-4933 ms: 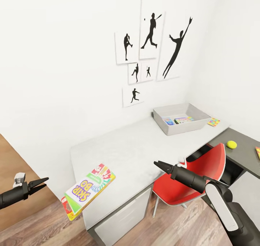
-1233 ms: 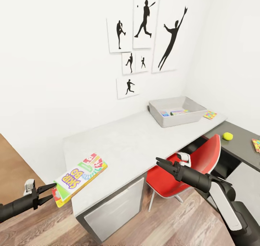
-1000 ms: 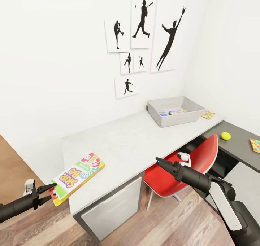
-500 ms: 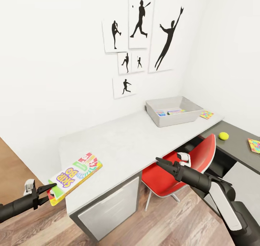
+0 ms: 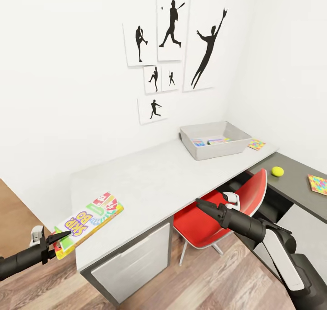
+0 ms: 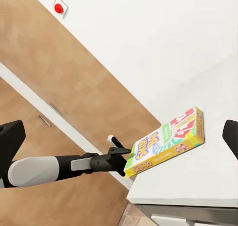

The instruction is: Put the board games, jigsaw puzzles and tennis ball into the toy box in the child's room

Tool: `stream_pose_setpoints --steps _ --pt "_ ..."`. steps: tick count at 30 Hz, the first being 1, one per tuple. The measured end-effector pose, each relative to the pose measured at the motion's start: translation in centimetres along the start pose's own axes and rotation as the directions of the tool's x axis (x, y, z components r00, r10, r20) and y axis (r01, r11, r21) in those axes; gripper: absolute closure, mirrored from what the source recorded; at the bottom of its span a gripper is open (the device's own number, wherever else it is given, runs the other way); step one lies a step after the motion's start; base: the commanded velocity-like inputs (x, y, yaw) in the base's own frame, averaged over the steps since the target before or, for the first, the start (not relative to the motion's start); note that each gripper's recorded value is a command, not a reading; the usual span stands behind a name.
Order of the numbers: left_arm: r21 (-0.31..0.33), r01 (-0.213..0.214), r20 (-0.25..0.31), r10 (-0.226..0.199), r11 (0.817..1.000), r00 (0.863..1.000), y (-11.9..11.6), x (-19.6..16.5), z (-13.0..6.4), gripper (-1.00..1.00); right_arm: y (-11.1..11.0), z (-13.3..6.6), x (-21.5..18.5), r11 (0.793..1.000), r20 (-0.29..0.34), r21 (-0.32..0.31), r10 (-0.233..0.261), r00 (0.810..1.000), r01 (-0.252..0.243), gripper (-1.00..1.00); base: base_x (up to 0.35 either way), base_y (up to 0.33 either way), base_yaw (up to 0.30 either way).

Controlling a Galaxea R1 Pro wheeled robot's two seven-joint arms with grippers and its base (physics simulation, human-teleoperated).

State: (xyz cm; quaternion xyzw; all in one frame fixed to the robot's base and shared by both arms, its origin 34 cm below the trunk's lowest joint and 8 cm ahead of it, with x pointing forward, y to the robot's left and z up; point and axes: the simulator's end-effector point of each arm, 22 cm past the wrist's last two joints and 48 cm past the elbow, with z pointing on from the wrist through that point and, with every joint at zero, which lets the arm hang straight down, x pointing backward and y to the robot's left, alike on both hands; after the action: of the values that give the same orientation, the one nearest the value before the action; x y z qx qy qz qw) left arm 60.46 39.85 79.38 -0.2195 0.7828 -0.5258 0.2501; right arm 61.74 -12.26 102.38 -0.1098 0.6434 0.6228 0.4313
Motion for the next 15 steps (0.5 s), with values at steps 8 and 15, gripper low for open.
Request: stream_pose_setpoints --steps 8,15 --pt "0.007 0.004 0.009 -0.004 1.000 1.000 -0.16 -0.21 -0.02 1.00 -0.01 0.00 0.00 1.000 0.000 0.001 0.000 1.000 0.000 -1.00 0.000 -0.003 0.000" --pt "0.008 0.004 0.010 -0.004 1.000 1.000 -0.44 -0.27 -0.13 1.00 0.20 0.04 -0.16 1.000 0.000 0.001 0.000 1.000 0.000 -1.00 0.000 0.000 0.000"
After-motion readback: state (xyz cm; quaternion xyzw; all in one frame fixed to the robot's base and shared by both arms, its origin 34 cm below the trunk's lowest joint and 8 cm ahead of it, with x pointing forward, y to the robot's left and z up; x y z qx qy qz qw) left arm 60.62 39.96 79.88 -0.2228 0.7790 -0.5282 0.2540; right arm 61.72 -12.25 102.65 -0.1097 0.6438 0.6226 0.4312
